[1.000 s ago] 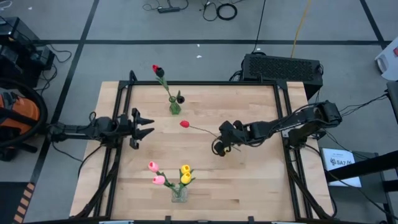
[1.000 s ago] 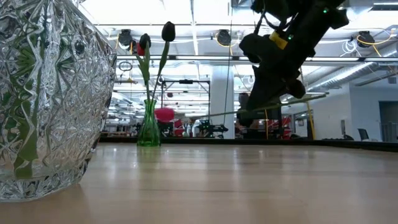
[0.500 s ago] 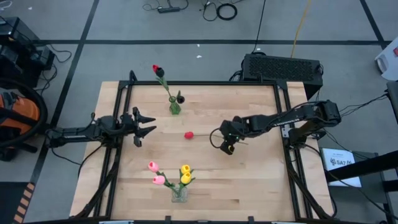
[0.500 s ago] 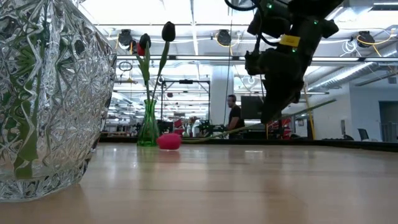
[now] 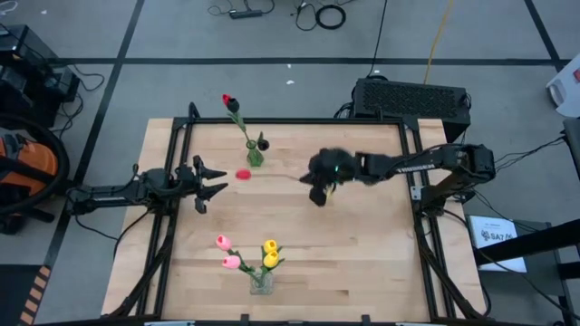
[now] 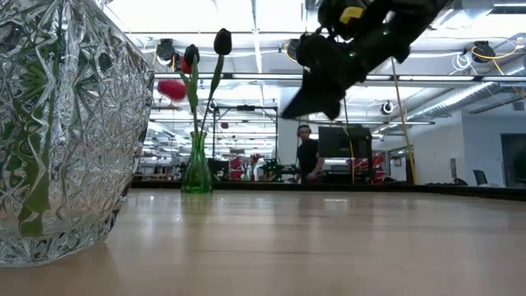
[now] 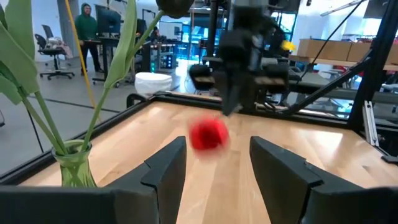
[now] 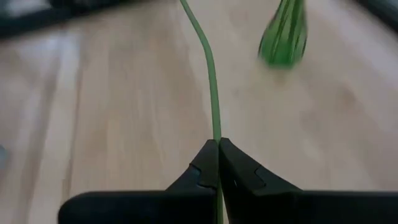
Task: Sort flowers into vase by color
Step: Put the red flower into the green vase
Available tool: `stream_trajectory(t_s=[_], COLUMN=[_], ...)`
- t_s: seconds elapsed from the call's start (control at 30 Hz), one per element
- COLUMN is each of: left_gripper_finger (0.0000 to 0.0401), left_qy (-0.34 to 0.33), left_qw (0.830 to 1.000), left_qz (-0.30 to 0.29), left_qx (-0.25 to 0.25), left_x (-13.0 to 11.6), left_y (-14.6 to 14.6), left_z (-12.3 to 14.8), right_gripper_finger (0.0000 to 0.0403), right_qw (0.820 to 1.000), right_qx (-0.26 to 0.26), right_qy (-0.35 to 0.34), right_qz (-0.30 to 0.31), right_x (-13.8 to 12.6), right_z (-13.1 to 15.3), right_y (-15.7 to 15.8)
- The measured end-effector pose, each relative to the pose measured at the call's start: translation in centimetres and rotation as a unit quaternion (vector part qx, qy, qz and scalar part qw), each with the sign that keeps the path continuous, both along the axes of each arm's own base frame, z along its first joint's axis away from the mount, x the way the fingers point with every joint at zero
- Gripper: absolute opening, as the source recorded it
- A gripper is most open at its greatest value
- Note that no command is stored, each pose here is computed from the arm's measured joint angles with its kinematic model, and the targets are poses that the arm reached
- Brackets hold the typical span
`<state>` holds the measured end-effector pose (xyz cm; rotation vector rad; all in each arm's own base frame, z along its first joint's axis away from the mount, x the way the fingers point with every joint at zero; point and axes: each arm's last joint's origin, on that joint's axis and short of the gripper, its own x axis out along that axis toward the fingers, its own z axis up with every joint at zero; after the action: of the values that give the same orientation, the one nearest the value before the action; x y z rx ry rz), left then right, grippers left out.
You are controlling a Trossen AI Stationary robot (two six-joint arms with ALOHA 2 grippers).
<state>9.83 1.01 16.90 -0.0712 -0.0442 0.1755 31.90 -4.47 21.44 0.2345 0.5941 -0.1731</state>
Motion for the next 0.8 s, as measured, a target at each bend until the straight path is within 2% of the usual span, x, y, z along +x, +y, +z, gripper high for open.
stream_trajectory(t_s=[0.13, 0.23, 0.4, 0.5, 0.6, 0.7, 0.8], left_gripper_finger=[0.0185, 0.0185, 0.0185, 0.0185, 0.0185, 0.0185, 0.0185], left_qy=[0.000, 0.000, -0.002, -0.002, -0.002, -0.001, -0.001], left_qw=[1.000, 1.000, 1.000, 1.000, 1.000, 1.000, 1.000], left_qz=[0.000, 0.000, 0.000, 0.000, 0.000, 0.000, 0.000], left_qx=[0.000, 0.000, 0.000, 0.000, 0.000, 0.000, 0.000], left_x=[0.0, 0.0, 0.0, 0.0, 0.0, 0.0, 0.0], left_y=[0.0, 0.0, 0.0, 0.0, 0.0, 0.0, 0.0], left_z=[0.0, 0.0, 0.0, 0.0, 0.0, 0.0, 0.0], right_gripper_finger=[0.0000, 0.0000, 0.0000, 0.0000, 0.0000, 0.0000, 0.0000], right_qw=[0.997, 0.992, 0.978, 0.962, 0.943, 0.921, 0.913], right_qx=[0.023, 0.052, 0.047, 0.016, -0.037, -0.097, -0.133], right_qy=[-0.067, -0.090, -0.145, -0.213, -0.289, -0.356, -0.379], right_qz=[0.037, 0.076, 0.144, 0.168, 0.162, 0.123, 0.071], right_x=[-0.3, -0.9, -1.1, -0.9, -1.1, -1.4, -0.9], right_z=[1.4, 1.8, 2.7, 4.1, 5.8, 7.2, 7.1], right_y=[-3.3, -4.8, -5.8, -6.4, -7.4, -8.8, -10.6])
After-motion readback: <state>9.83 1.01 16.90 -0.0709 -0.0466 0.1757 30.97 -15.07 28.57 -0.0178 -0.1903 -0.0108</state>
